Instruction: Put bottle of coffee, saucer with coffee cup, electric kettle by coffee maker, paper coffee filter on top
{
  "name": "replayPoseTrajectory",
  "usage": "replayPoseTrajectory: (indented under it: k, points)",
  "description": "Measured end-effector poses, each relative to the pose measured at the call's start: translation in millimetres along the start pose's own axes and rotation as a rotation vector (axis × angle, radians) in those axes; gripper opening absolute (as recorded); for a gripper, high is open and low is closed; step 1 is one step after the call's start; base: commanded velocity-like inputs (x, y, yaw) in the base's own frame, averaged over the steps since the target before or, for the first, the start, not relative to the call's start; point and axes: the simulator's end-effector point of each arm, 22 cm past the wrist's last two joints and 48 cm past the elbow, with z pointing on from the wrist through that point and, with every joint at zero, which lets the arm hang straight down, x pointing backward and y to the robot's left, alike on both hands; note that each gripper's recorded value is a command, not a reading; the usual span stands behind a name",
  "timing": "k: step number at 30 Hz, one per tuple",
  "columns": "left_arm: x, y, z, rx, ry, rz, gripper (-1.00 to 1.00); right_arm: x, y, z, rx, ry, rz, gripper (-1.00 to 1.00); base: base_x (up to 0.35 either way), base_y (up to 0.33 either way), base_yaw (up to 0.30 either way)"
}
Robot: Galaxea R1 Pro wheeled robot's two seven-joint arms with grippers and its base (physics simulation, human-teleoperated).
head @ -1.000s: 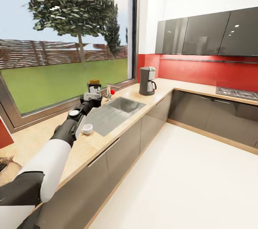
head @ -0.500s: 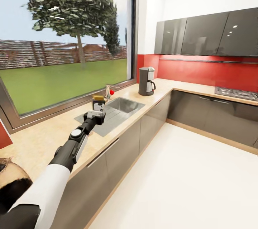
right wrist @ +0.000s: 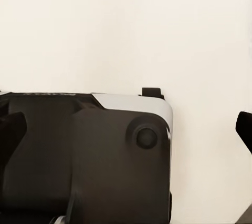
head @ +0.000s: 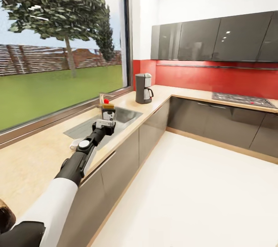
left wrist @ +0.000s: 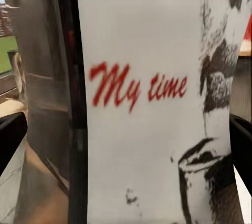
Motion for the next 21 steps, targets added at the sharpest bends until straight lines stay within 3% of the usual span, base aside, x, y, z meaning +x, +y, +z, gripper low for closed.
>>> replayPoseTrajectory:
  k: [9,13,18,21]
  points:
    - [3,-16,-3.2,0.026,0.001,-0.013,-1.0,-2,0,-0.4,0.0,-0.006,-0.002,1.0,0.0,0.0,-0.273]
    - [16,-40,-18.0,0.125,0.002,-0.014,-1.0,-3,0,-0.7,0.0,-0.008,-0.003,1.0,0.0,0.0,-0.273]
    - [35,-75,-49.7,0.269,-0.059,0.007,-1.0,-5,0,-0.9,0.001,-0.012,-0.003,1.0,0.0,0.0,-0.273]
    - [64,-91,-70.2,0.317,-0.038,0.009,-1.0,-5,0,-1.1,0.001,-0.014,-0.003,1.0,0.0,0.0,-0.273]
